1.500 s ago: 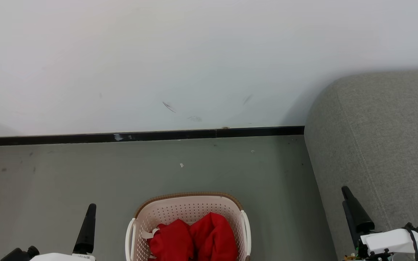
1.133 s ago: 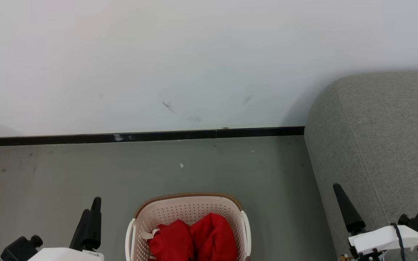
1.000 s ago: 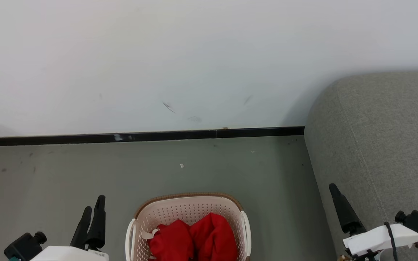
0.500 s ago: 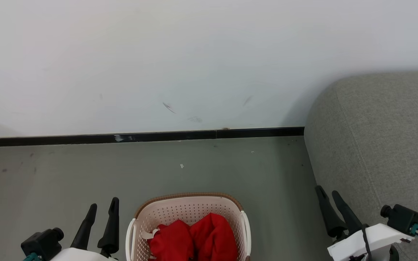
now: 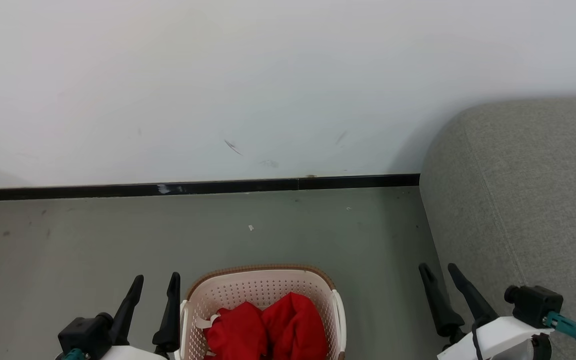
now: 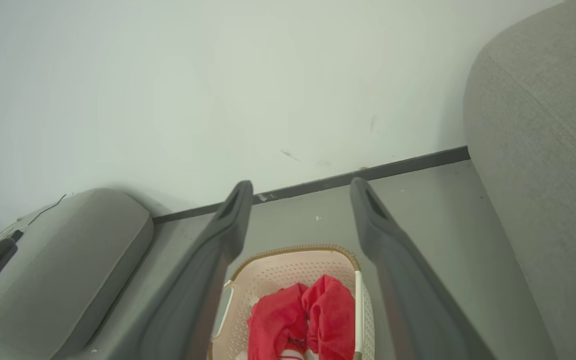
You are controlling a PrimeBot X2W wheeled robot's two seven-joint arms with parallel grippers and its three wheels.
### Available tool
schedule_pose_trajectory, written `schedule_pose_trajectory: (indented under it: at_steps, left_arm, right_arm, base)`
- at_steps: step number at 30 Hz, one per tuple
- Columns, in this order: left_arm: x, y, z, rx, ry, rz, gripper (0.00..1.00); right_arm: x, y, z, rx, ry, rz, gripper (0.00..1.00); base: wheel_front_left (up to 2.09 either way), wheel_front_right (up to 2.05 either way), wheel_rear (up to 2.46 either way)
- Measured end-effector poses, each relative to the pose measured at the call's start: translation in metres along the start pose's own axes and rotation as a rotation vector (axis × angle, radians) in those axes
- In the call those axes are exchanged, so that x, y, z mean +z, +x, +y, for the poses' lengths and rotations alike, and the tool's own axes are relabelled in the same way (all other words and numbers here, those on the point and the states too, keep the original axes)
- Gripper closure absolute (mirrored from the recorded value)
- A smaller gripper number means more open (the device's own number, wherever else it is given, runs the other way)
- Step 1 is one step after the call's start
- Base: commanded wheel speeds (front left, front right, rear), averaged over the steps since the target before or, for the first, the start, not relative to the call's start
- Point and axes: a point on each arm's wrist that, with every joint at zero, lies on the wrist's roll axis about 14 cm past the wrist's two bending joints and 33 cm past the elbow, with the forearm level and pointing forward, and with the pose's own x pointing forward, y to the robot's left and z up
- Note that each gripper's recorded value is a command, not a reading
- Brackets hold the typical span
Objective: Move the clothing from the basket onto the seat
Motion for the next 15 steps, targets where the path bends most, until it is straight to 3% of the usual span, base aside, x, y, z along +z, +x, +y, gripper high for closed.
schedule_pose_trajectory:
  at_steps: [15]
  left_arm:
    - [-0.006,-0.004,-0.013,-0.043,0.197,-0.019,0.00]
  right_arm:
    - [0.005,0.001,0.017,0.080,-0.244,-0.031,0.00]
  base:
    - [0.00,0.00,0.00]
